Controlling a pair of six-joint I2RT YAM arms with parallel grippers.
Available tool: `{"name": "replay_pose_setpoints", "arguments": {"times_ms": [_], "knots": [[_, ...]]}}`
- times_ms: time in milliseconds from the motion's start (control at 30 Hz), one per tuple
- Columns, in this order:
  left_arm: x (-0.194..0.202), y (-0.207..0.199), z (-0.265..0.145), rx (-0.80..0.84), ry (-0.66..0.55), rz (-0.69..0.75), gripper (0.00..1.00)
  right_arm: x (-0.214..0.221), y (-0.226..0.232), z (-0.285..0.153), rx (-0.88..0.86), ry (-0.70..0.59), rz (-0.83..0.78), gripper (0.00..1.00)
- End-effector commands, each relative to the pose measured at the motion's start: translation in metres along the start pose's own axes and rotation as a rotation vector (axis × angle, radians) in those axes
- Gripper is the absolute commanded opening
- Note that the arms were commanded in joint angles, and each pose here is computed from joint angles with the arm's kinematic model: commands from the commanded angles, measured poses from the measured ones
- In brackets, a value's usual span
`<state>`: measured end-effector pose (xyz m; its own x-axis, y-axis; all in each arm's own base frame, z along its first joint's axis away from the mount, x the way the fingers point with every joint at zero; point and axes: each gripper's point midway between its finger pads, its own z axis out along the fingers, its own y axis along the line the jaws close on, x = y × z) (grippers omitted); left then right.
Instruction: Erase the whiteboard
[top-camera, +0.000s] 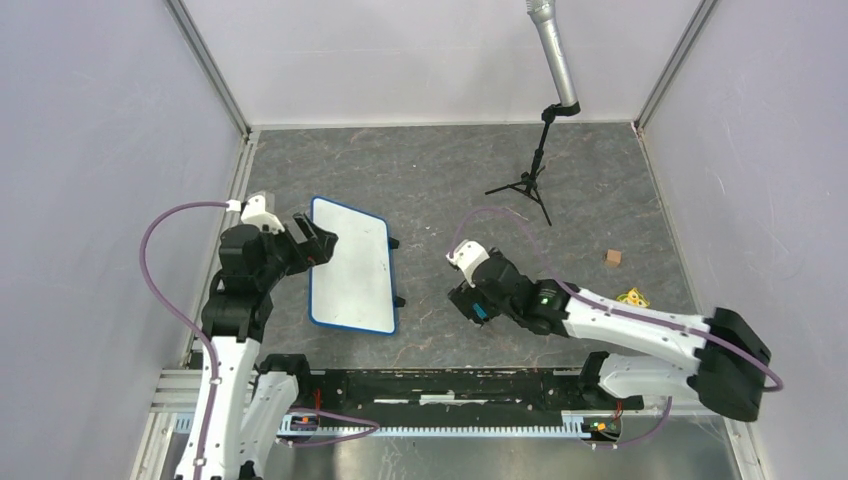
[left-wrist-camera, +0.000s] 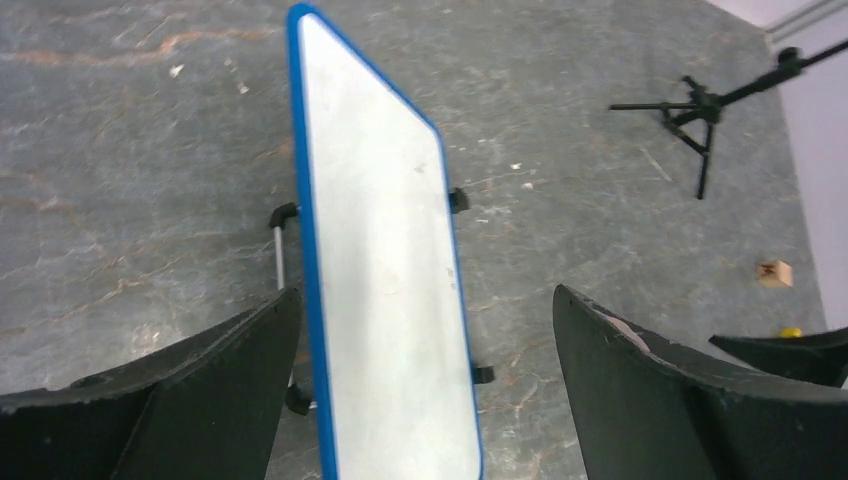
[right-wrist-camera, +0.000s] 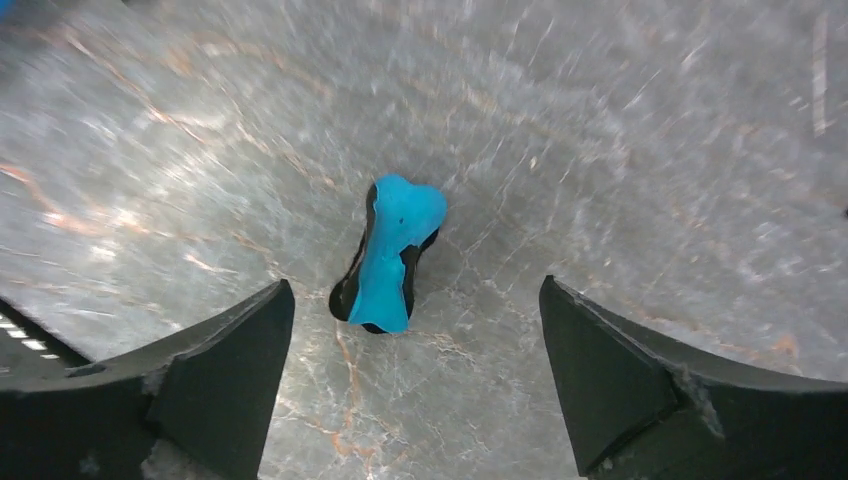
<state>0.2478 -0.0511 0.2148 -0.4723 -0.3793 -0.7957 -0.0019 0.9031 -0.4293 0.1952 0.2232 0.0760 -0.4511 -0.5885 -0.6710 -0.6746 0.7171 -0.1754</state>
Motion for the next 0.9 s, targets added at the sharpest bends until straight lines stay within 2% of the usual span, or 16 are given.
{"name": "replay_pose_setpoints", "arguments": {"times_ms": [0,267,467,533,667,733,800,867], "knots": [[-0.038,-0.04,-0.029,0.124,-0.102,0.086,1.0,-0.057,-0.019,-0.051,0.038,-0.173,0.036,0.98],[-0.086,-0.174,-0.097,0.671,-0.154,0.144,1.0,-0.117,-0.054,-0.149,0.061,-0.479,0.125,0.98],[-0.143,-0.23,-0.181,0.937,-0.352,0.193,1.0,-0.162,-0.091,-0.275,0.045,-0.87,0.193,0.98],[-0.157,-0.236,-0.206,0.976,-0.445,0.199,1.0,-0.17,-0.102,-0.314,0.048,-0.979,0.191,0.98],[-0.175,-0.234,-0.238,0.977,-0.591,0.205,1.0,-0.173,-0.127,-0.355,0.123,-1.05,0.22,0.98],[-0.18,-0.231,-0.245,0.963,-0.631,0.209,1.0,-0.169,-0.138,-0.364,0.166,-1.07,0.252,0.98],[-0.182,-0.231,-0.246,0.955,-0.64,0.209,1.0,-0.155,-0.153,-0.363,0.238,-1.11,0.335,0.98],[-0.182,-0.231,-0.245,0.95,-0.633,0.204,1.0,-0.145,-0.157,-0.357,0.278,-1.124,0.342,0.98]]}}
